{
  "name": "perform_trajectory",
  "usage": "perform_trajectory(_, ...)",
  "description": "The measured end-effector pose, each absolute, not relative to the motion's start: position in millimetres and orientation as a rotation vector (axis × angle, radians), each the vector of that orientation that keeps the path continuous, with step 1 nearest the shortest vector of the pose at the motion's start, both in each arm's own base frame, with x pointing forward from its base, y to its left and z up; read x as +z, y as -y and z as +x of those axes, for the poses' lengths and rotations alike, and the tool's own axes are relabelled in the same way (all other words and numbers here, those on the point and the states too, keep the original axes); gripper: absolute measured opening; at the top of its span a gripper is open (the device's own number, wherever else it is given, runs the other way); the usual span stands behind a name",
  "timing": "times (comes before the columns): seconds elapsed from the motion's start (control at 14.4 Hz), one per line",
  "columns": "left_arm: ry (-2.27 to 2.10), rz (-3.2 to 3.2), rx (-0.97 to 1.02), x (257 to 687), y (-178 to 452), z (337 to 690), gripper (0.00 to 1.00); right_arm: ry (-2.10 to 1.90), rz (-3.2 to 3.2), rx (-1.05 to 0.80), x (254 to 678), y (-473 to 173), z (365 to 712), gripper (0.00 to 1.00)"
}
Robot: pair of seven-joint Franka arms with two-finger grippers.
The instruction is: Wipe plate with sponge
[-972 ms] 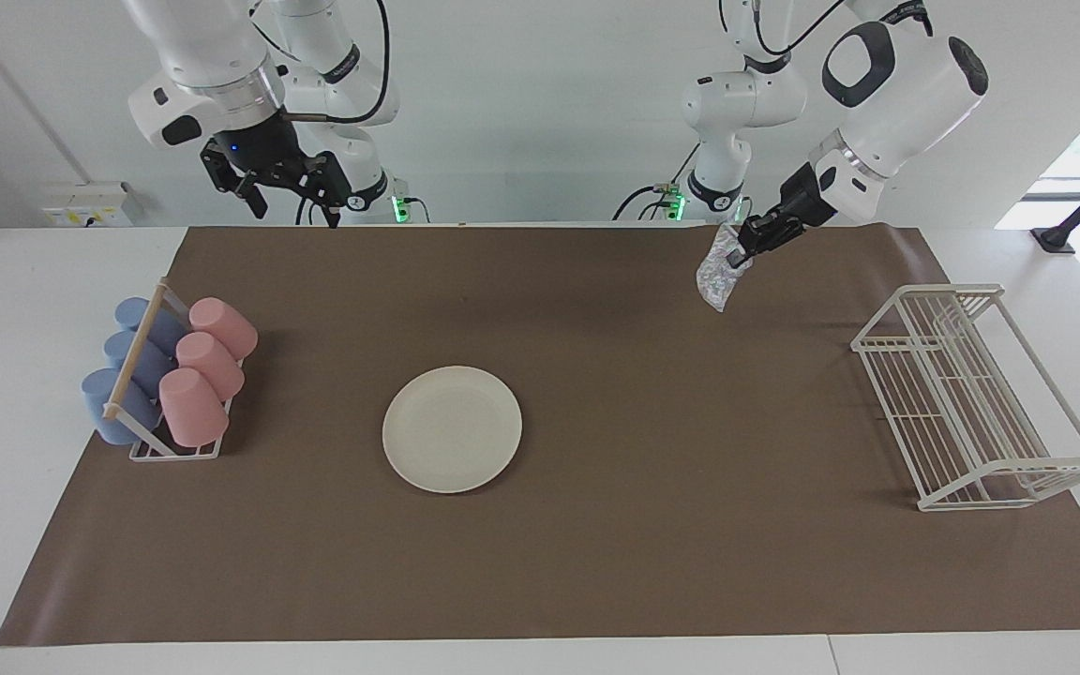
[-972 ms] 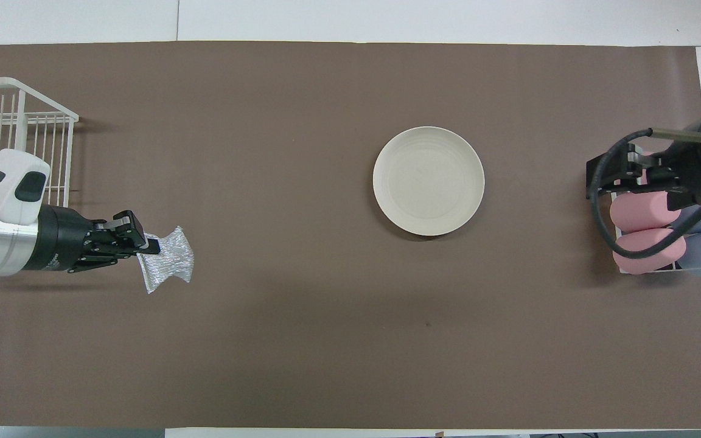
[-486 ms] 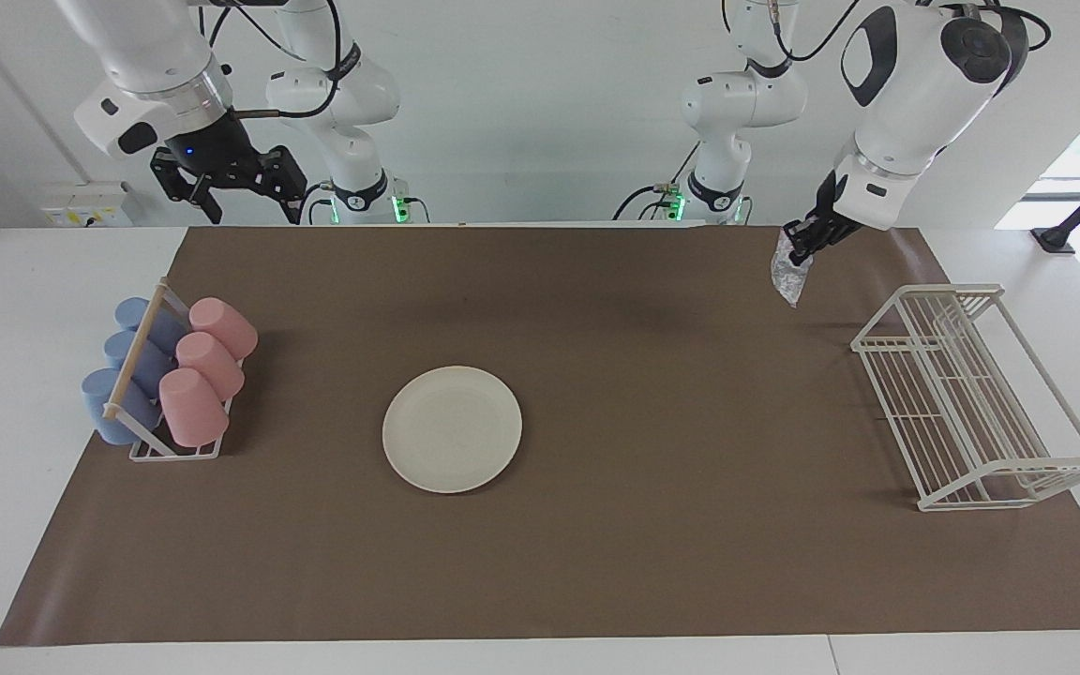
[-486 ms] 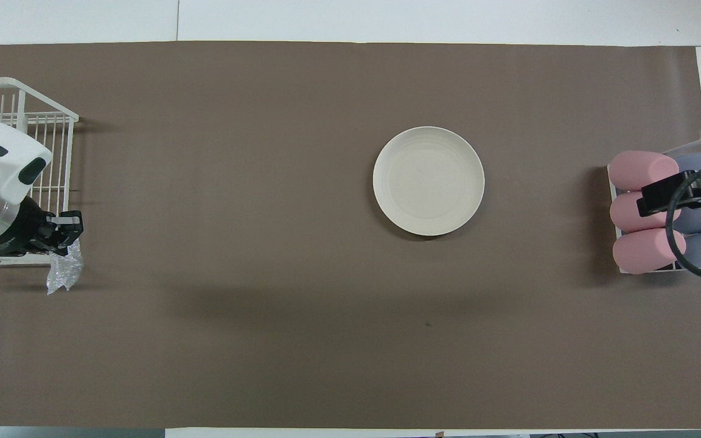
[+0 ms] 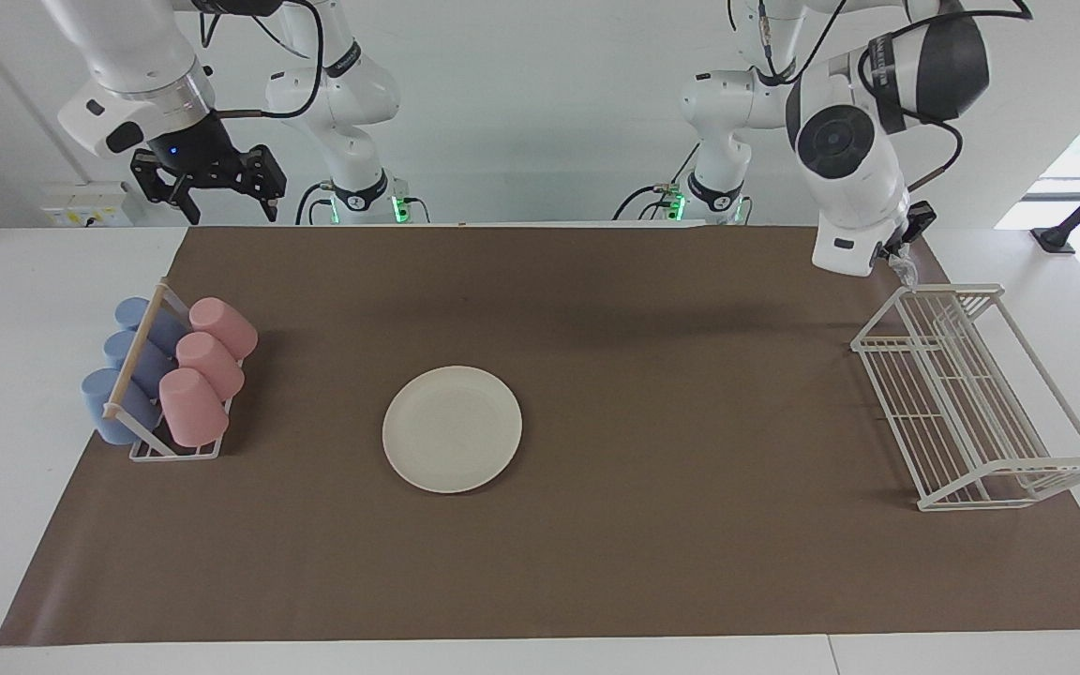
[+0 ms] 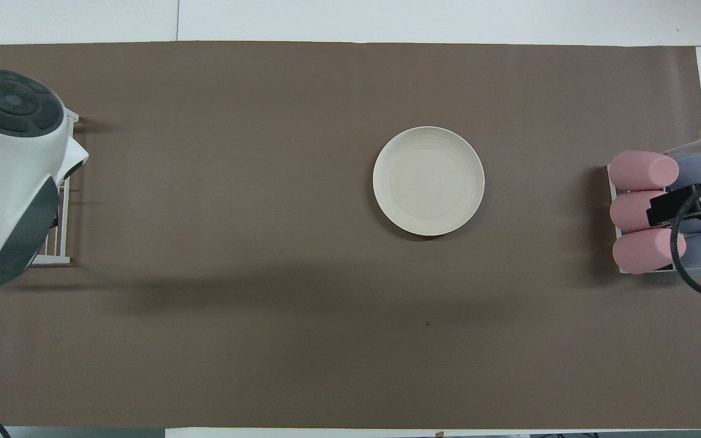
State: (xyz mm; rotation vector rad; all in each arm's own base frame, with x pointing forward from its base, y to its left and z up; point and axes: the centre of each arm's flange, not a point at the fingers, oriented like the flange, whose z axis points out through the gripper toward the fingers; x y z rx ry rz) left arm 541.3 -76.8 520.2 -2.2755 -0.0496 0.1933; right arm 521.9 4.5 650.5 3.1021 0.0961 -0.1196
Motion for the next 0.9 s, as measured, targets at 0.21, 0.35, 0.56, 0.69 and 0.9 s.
perform_trajectory(0.21, 0.018, -2.094, 0.182, 483, 65, 567, 0.04, -0.053, 3.106, -0.103, 646, 11, 525, 1.00)
perform_trajectory(0.35, 0.060, -2.002, 0.157, 443, 62, 583, 0.04, -0.045, 3.107, -0.074, 642, 14, 528, 1.00)
perform_trajectory(0.56, 0.054, -1.953, 0.118, 390, 62, 600, 0.04, -0.020, 3.108, -0.095, 635, 23, 528, 1.00)
perform_trajectory(0.69, 0.040, -1.966, 0.092, 379, 60, 609, 0.04, -0.013, 3.109, -0.096, 635, 25, 527, 1.00)
perform_trajectory(0.9, 0.040, -1.990, 0.066, 379, 53, 615, 0.04, -0.019, 3.109, -0.093, 636, 24, 526, 1.00)
